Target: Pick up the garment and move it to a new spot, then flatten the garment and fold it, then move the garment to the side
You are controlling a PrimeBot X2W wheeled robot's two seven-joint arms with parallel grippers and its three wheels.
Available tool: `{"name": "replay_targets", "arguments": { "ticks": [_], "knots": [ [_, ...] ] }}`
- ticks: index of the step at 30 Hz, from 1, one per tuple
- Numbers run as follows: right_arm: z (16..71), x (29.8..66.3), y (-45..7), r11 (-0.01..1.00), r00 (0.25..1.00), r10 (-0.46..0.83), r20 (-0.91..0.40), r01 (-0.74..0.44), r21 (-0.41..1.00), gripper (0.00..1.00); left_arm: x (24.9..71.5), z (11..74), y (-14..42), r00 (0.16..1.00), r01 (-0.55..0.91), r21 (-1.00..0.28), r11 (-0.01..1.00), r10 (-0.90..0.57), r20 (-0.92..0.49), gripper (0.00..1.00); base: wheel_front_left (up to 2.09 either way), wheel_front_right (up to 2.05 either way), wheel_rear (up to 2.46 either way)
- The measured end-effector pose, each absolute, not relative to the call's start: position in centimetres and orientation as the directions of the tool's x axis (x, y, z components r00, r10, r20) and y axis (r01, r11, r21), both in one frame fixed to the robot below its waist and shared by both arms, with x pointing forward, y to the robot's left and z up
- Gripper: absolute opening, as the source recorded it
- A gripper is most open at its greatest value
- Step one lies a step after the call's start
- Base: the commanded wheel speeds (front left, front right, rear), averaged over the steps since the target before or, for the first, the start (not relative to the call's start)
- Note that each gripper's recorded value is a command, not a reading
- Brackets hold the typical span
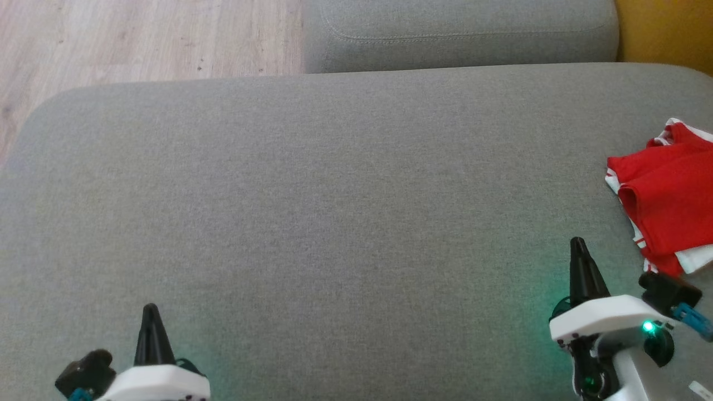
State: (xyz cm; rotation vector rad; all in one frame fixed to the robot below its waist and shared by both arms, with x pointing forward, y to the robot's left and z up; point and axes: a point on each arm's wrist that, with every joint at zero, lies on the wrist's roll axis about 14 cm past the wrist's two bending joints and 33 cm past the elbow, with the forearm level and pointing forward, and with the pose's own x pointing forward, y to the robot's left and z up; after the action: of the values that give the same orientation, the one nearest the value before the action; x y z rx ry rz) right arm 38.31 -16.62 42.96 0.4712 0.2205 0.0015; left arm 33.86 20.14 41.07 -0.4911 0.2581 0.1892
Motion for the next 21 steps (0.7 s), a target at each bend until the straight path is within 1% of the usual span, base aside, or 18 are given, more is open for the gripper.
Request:
{"name": "replay_targets", "arguments": {
  "ticks": [21],
  "knots": [
    [44.1,38.6,-17.9,0.743,0.98,0.01,-0.199,0.126,0.658,0.0,34.5,41.8,20.2,0.951,-0.272,-0.646,0.713,0.098,-0.292,0.0,0.0,0.0,0.0]
  ]
}}
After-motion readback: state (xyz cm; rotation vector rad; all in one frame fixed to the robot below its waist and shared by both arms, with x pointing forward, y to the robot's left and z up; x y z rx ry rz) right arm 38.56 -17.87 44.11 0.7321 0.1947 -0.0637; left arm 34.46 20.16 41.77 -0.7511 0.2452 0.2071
